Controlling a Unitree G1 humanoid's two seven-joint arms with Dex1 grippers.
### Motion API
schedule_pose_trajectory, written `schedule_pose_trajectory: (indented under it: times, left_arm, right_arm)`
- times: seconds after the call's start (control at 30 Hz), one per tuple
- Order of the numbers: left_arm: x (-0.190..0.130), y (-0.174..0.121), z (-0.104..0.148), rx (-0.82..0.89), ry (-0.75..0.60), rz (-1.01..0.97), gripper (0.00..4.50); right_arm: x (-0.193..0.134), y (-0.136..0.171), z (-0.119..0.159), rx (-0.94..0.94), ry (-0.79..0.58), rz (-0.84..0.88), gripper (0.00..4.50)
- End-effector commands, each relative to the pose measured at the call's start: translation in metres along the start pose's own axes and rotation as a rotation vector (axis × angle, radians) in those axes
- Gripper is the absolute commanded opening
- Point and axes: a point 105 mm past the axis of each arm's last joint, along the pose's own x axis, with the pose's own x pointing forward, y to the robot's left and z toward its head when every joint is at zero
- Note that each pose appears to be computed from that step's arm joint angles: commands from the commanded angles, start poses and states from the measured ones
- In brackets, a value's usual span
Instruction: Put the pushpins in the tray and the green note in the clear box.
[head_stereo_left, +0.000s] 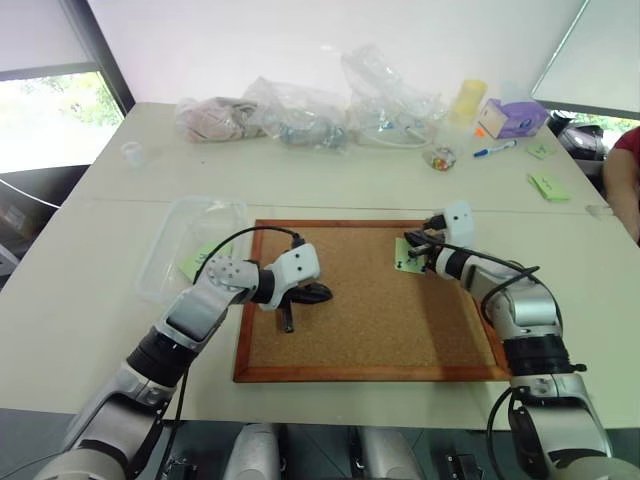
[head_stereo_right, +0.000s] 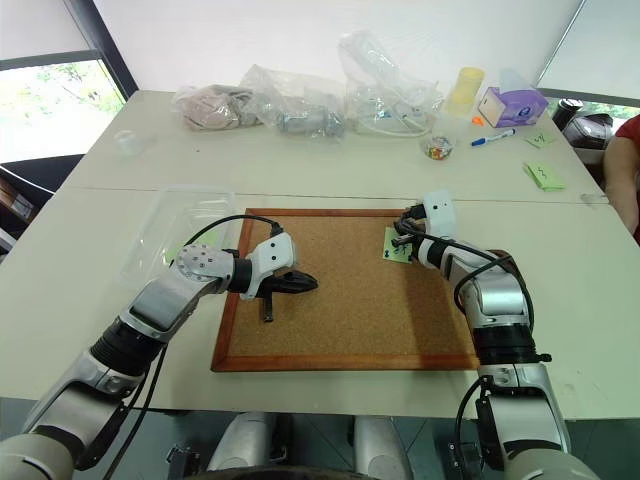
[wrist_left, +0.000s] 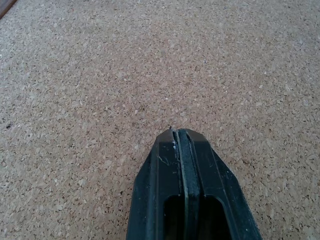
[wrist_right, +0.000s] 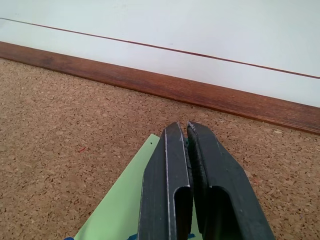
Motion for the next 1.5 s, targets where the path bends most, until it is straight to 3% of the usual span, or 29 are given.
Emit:
schedule_pose_trajectory:
  times: [0.03, 0.4, 0.57, 0.8, 1.07, 1.4, 1.5]
  left_arm:
    - [0.003, -0.005, -0.021, -0.039, 0.090, -0.008, 0.00]
    - [0.004, -0.006, -0.020, -0.036, 0.094, -0.023, 0.00]
    - [0.004, -0.006, -0.017, -0.026, 0.081, -0.019, 0.00]
    - [0.007, -0.006, -0.011, -0.004, 0.064, -0.022, 0.00]
    - [0.009, -0.004, -0.013, 0.007, 0.071, -0.033, 0.00]
    - [0.010, -0.003, -0.013, 0.013, 0.065, -0.026, 0.00]
    - [0.010, -0.002, -0.013, 0.012, 0.065, -0.026, 0.00]
  right_arm:
    - [-0.011, -0.012, 0.040, -0.037, -0.196, -0.071, 0.02]
    - [-0.019, -0.020, 0.049, -0.019, -0.286, -0.127, 0.02]
    - [-0.072, -0.053, 0.057, -0.023, -0.356, -0.319, 0.02]
    - [-0.126, -0.068, 0.014, -0.028, -0.222, -0.484, 0.02]
    - [-0.133, -0.069, -0.020, 0.003, -0.122, -0.515, 0.02]
    - [-0.134, -0.076, -0.039, 0.038, -0.068, -0.536, 0.02]
    - [-0.132, -0.075, -0.039, 0.042, -0.069, -0.530, 0.95]
